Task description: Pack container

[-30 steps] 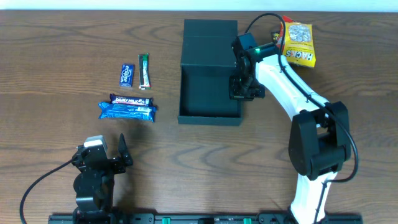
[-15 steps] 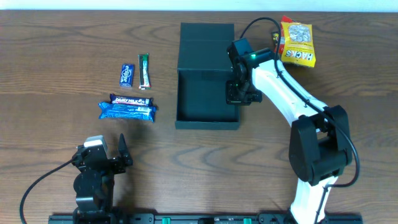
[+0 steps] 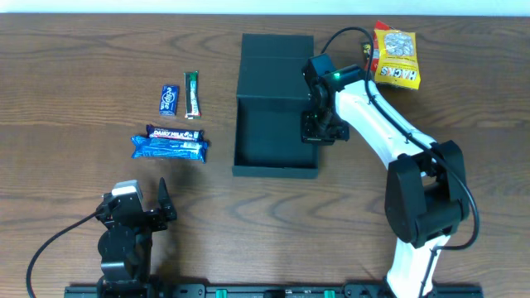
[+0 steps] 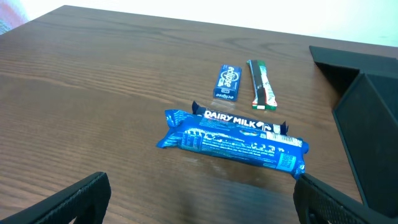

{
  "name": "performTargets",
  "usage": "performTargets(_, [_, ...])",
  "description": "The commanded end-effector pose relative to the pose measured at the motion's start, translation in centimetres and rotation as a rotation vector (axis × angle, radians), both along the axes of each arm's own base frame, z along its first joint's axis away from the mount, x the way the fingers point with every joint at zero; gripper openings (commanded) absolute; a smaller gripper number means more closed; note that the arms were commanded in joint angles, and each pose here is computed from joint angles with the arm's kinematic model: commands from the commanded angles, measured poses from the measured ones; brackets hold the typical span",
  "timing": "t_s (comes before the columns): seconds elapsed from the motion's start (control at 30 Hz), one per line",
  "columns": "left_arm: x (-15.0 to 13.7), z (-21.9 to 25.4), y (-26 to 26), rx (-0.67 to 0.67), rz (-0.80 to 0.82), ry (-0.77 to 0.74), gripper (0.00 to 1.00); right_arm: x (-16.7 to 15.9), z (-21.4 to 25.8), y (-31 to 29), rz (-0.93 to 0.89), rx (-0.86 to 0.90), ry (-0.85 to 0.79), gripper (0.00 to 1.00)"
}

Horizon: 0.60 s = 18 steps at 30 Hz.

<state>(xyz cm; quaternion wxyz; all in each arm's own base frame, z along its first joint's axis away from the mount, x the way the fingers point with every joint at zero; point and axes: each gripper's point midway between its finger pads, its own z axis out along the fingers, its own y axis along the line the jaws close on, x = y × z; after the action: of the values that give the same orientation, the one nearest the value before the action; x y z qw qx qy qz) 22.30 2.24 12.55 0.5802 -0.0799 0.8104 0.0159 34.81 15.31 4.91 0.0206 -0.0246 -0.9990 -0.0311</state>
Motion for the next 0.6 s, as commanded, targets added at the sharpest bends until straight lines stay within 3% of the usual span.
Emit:
performTargets(0.0, [-0.1,-1.0,0.1,-0.014,0.010,0.019,0.95,-3.4,-2.4,0.6,0.012,-0.016,0.128,0.01])
performTargets(0.57, [-0.1,-1.0,0.1,-0.014,0.010,0.019,0.95,-4.6,-2.9,0.4,0.016,-0.037,0.162,0.01])
